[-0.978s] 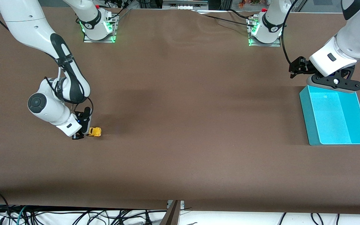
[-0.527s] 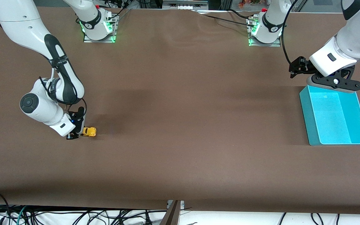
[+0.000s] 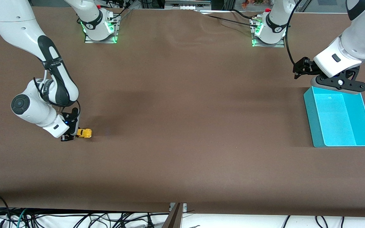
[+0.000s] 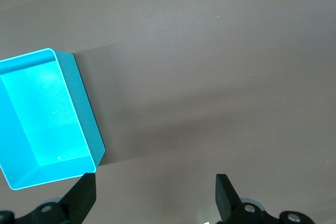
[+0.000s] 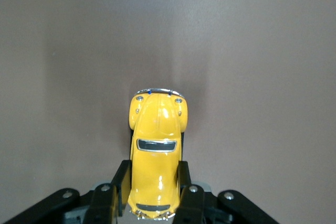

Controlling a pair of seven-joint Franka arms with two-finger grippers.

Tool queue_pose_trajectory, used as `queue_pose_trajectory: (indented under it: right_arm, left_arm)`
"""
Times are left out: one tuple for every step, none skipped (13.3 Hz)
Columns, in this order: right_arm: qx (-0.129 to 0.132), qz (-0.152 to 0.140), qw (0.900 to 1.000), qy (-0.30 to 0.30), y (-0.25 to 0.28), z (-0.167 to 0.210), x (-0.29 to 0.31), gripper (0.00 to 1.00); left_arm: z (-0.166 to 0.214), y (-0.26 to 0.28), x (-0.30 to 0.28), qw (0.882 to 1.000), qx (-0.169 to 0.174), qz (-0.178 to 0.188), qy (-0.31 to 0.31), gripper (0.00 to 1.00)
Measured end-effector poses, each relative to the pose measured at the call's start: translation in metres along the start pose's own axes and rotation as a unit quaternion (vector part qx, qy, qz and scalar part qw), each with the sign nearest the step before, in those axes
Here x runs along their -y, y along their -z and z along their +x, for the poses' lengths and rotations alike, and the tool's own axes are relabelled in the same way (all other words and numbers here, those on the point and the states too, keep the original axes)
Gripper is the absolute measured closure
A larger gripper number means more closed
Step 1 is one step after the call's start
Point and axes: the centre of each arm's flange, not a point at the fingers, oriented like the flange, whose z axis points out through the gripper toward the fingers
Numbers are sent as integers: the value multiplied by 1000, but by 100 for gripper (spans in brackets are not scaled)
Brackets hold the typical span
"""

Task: Wind and store yellow beetle car
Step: 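Release the car with the right gripper and lift away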

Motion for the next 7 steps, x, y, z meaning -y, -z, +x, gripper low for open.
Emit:
queue_pose_trajectory:
  right_arm:
    - [0,0,1000,1,0,-2,0,60]
    - [0,0,1000,2,0,-3,0,60]
    - [-1,2,1000,3,-3,-2,1,53]
    - [-2,5,1000,3,-8,-1,2,45]
    - [-6,5,1000,5,-12,4,2,34]
    - [-9,0,1000,9,-9,11,-1,23]
    - [-13,-5,1000,13,-4,18,-7,12]
  left_arm:
    - [0,0,0,1000,0,0,0,0]
    - [0,0,0,1000,1,0,0,0]
    - [0,0,0,1000,1,0,0,0]
    - [0,0,0,1000,1,0,0,0]
    - [0,0,0,1000,1,0,0,0]
    - [0,0,0,1000,1,0,0,0]
    - [0,0,0,1000,1,0,0,0]
